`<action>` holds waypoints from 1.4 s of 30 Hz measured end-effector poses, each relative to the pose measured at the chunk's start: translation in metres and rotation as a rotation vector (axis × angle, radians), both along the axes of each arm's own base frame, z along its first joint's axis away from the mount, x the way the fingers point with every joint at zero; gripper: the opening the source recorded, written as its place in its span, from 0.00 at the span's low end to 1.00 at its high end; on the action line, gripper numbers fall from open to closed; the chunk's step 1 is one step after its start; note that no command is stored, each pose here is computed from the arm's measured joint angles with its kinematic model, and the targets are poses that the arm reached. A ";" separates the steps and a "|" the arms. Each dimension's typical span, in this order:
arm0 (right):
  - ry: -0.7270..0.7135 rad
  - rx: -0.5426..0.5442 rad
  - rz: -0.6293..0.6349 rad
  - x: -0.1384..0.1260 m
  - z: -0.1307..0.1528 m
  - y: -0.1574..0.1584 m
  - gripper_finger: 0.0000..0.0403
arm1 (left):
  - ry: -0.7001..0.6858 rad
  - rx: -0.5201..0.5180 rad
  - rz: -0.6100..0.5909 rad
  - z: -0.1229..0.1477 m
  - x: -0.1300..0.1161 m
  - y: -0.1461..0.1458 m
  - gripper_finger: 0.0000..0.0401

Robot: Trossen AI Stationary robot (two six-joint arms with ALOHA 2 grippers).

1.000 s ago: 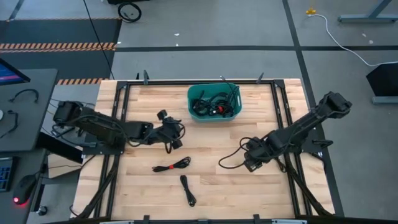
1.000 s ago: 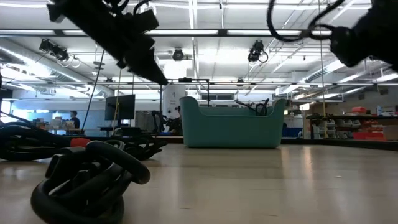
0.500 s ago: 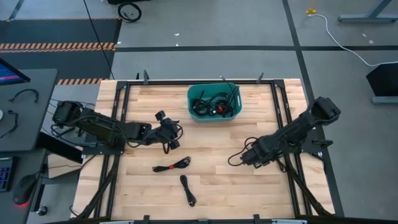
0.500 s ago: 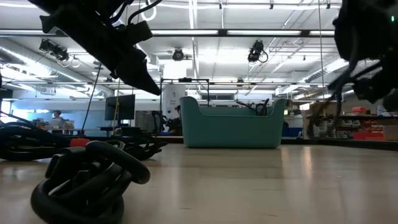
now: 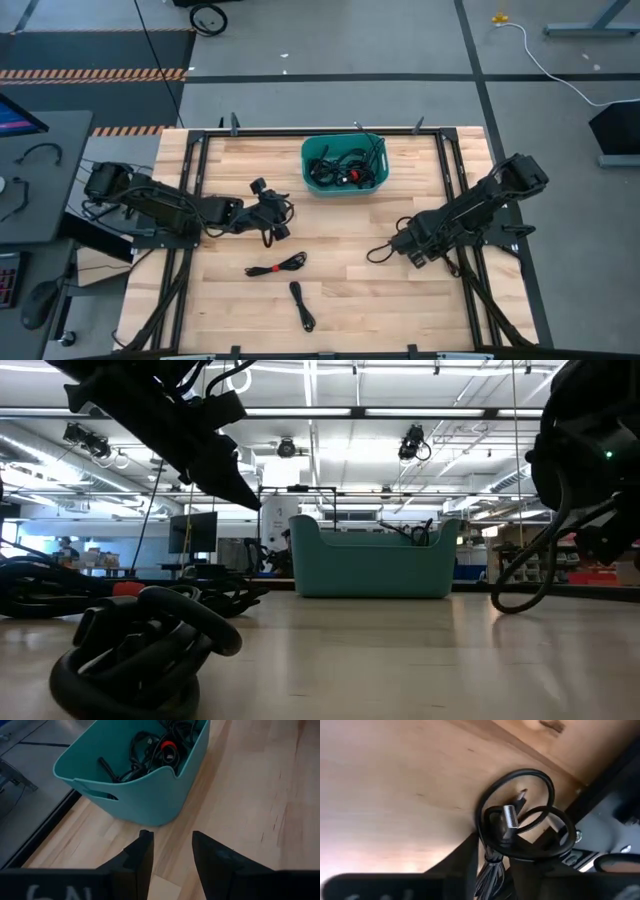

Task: Pick and place USB-C Cables
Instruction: Put the black charger cable into the blue bin

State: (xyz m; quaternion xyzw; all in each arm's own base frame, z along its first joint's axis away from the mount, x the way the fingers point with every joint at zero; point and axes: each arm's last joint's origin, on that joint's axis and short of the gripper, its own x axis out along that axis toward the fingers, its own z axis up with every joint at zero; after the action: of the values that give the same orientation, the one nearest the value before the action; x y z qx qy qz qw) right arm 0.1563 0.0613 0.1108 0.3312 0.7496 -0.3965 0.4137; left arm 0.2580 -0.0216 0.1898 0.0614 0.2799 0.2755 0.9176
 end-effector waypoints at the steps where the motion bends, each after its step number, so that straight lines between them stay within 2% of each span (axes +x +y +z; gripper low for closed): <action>1: -0.007 0.000 0.015 0.001 0.001 -0.001 0.25 | -0.001 0.000 0.000 0.000 0.000 0.000 0.35; 5: -0.036 0.025 0.077 0.008 0.006 0.000 0.07 | -0.001 -0.004 -0.005 0.000 0.000 0.000 0.35; 6: -0.042 0.026 0.090 0.009 0.007 0.000 0.06 | 0.000 -0.005 -0.007 0.000 0.000 0.000 0.35; 12: -0.157 -0.004 0.138 0.030 0.025 0.005 0.06 | 0.020 0.010 -0.015 0.001 -0.001 0.000 0.35; 16: -0.445 -0.029 0.192 0.062 0.057 0.006 0.06 | 0.035 0.022 -0.024 0.000 -0.002 0.000 0.34; 19: -0.686 -0.136 0.217 0.088 0.090 -0.007 0.06 | 0.045 0.034 -0.032 0.000 -0.002 0.000 0.32; 23: -0.963 -0.345 0.249 0.116 0.135 -0.042 0.06 | 0.048 0.051 -0.044 0.001 -0.001 0.000 0.31; 27: -1.122 -0.549 0.214 0.135 0.162 -0.095 0.06 | 0.048 0.053 -0.046 0.001 -0.001 0.000 0.31; 31: -1.151 -0.653 0.172 0.143 0.158 -0.148 0.06 | 0.042 0.046 -0.041 0.001 -0.001 0.000 0.31; 35: -1.124 -0.605 0.093 0.147 0.135 -0.190 0.06 | 0.033 0.036 -0.034 0.001 -0.001 0.000 0.31; 42: -1.011 -0.550 -0.001 0.149 0.098 -0.217 0.06 | 0.022 0.023 -0.025 0.002 -0.001 0.000 0.31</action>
State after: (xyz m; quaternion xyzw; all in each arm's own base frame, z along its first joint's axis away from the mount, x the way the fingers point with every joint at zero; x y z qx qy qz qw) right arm 0.3053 -0.1555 0.2086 0.3600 0.3281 -0.3695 0.7914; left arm 0.2569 -0.0215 0.1913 0.0783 0.2862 0.2664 0.9170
